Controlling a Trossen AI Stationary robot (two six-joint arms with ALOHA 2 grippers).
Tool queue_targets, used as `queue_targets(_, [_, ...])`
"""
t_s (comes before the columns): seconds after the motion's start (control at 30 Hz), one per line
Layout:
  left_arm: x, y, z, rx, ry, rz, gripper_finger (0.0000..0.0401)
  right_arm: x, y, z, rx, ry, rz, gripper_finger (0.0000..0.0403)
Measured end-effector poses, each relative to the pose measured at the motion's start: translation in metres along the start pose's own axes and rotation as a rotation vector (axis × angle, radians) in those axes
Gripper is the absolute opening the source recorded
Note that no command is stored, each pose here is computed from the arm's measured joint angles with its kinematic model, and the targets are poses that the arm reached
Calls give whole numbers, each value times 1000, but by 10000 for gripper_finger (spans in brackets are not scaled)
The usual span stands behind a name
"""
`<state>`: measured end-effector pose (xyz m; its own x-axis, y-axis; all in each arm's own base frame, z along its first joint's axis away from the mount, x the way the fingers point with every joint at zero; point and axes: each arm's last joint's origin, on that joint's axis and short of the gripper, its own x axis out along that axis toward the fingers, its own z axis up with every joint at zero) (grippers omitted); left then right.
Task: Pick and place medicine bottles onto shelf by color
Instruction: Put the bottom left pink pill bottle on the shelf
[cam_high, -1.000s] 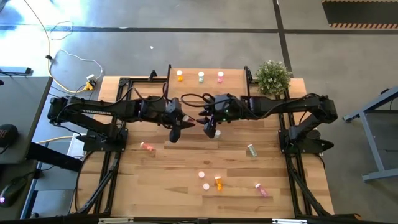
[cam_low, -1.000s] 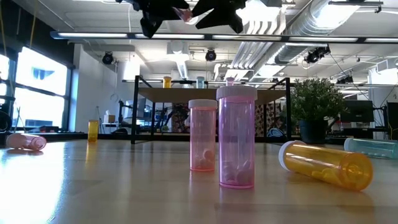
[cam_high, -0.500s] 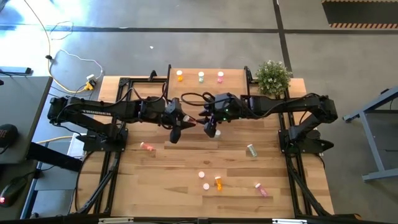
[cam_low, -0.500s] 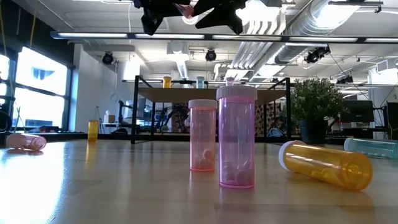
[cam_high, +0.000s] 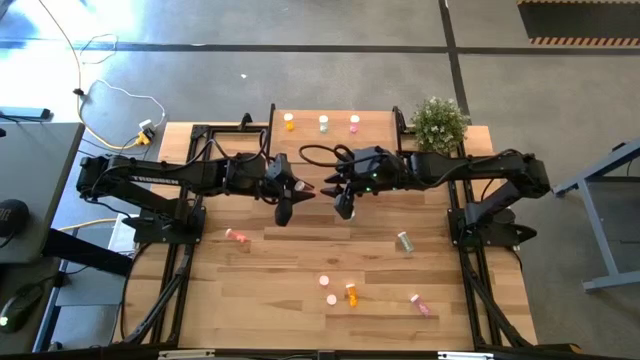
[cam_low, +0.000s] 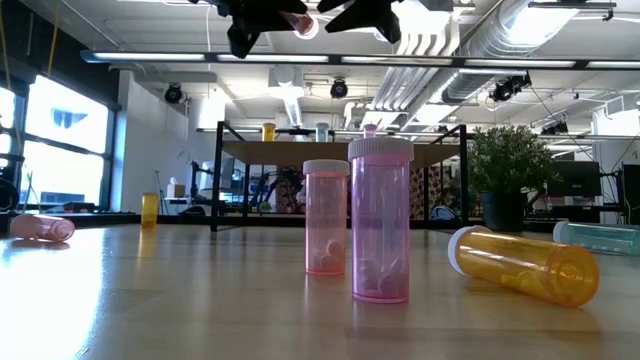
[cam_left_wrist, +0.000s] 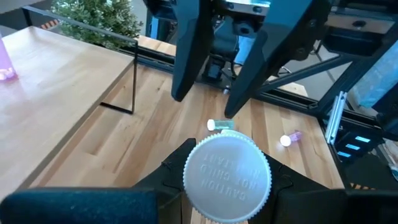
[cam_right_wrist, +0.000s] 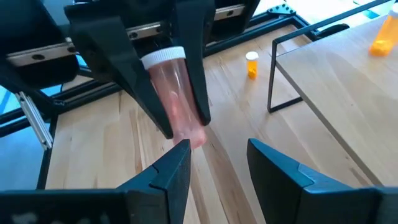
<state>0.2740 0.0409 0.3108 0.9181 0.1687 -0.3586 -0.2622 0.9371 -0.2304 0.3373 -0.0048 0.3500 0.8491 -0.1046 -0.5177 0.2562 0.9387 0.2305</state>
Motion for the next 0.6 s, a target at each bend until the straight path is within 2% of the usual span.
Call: queue_targets(0.6, [0,-1,3,-1,-33,-11,88,8,1,-1,2,9,22,149])
